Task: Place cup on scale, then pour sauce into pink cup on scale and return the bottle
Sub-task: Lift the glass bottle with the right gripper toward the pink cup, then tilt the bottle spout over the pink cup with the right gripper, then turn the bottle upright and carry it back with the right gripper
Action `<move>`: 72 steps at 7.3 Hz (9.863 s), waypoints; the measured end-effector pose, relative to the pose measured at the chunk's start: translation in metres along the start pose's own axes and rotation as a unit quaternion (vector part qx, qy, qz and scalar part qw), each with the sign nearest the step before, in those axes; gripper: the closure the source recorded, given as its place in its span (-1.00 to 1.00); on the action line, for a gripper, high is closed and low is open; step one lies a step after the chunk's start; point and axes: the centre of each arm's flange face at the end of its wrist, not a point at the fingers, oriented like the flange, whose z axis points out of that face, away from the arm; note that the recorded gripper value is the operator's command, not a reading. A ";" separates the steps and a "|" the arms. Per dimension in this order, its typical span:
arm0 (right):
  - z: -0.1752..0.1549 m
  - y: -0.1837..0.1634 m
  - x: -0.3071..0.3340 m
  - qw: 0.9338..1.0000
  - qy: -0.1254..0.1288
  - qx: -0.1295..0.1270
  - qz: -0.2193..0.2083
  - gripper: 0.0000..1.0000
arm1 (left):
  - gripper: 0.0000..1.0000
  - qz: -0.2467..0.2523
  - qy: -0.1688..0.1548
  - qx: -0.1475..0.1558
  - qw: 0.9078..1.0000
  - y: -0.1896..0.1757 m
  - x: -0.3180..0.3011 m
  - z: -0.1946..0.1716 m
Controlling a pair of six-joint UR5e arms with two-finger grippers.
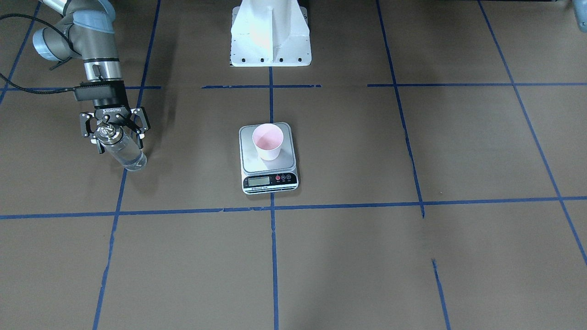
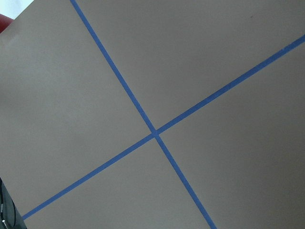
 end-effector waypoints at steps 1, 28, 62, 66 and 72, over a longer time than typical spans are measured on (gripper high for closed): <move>0.001 -0.004 -0.003 1.000 -0.001 0.003 0.003 -1.00 | -1.00 0.000 -0.002 0.000 1.000 0.000 0.000 0.000; -0.033 -0.121 -0.219 0.865 0.183 0.105 -0.456 1.00 | -1.00 -0.050 0.105 -0.022 0.993 0.082 -0.065 0.081; 0.023 -0.099 -0.249 0.747 0.285 0.122 -0.588 1.00 | -1.00 -0.050 0.103 -0.020 0.993 0.074 -0.065 0.076; 0.020 -0.095 -0.252 0.846 0.220 0.149 -0.461 1.00 | -1.00 -0.053 0.103 -0.022 0.993 0.077 -0.065 0.078; -0.014 -0.099 -0.210 0.977 0.070 0.145 -0.139 1.00 | -1.00 -0.048 0.097 -0.014 0.994 0.071 -0.063 0.068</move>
